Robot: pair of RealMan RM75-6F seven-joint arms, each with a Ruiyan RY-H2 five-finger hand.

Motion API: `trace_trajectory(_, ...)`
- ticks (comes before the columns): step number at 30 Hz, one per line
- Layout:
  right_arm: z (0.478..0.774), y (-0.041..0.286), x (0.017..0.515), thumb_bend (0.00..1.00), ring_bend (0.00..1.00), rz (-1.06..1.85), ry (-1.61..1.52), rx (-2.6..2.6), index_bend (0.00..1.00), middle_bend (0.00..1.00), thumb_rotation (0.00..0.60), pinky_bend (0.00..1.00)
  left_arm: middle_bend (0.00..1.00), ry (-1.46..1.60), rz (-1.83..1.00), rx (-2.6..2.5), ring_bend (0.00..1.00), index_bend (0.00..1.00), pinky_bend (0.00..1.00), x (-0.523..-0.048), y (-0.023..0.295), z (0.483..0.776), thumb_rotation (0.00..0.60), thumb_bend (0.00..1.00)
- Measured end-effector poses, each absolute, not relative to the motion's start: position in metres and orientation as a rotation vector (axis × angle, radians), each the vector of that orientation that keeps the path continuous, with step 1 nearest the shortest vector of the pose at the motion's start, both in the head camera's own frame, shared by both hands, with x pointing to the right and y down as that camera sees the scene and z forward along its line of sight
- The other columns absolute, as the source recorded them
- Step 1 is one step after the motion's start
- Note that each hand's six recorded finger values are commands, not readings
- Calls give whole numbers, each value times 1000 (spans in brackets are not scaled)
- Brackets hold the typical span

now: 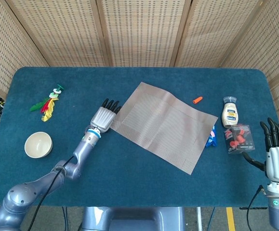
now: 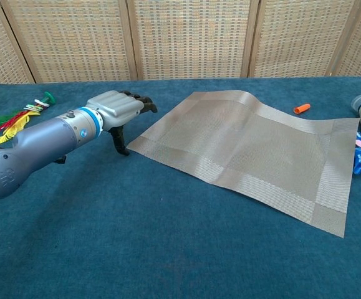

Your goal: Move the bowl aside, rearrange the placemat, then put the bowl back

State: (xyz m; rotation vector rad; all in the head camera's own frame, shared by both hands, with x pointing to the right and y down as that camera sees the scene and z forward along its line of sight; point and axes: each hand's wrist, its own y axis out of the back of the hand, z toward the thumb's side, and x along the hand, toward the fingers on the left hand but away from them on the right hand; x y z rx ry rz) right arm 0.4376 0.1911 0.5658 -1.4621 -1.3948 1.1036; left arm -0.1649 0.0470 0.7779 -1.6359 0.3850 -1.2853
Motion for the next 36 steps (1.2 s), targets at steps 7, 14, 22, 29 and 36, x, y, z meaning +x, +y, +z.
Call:
trace_trajectory(7,567,191,438,199,0,1101,-1402,-1466,111,0,600,0,0,396,-1268,-1645,0,141,0,-154,47,781,600,387)
trace_trajectory(14,568,190,438,200,0,1097,-1410,-1473,113,0,600,0,0,402,-1242,-1656,0,150,0,-146,50,783,600,440)
trace_trajectory(22,568,190,438,199,0,1094,-1414,-1479,127,0,600,0,0,414,-1212,-1653,0,177,0,-140,51,781,600,529)
trace_trajectory(29,568,191,437,200,0,1093,-1414,-1484,133,0,600,0,0,420,-1186,-1659,0,300,0,-136,52,779,600,552)
trace_trajectory(36,567,191,436,199,0,1085,-1423,-1488,136,0,600,0,0,430,-1170,-1649,0,580,0,-135,53,777,600,551)
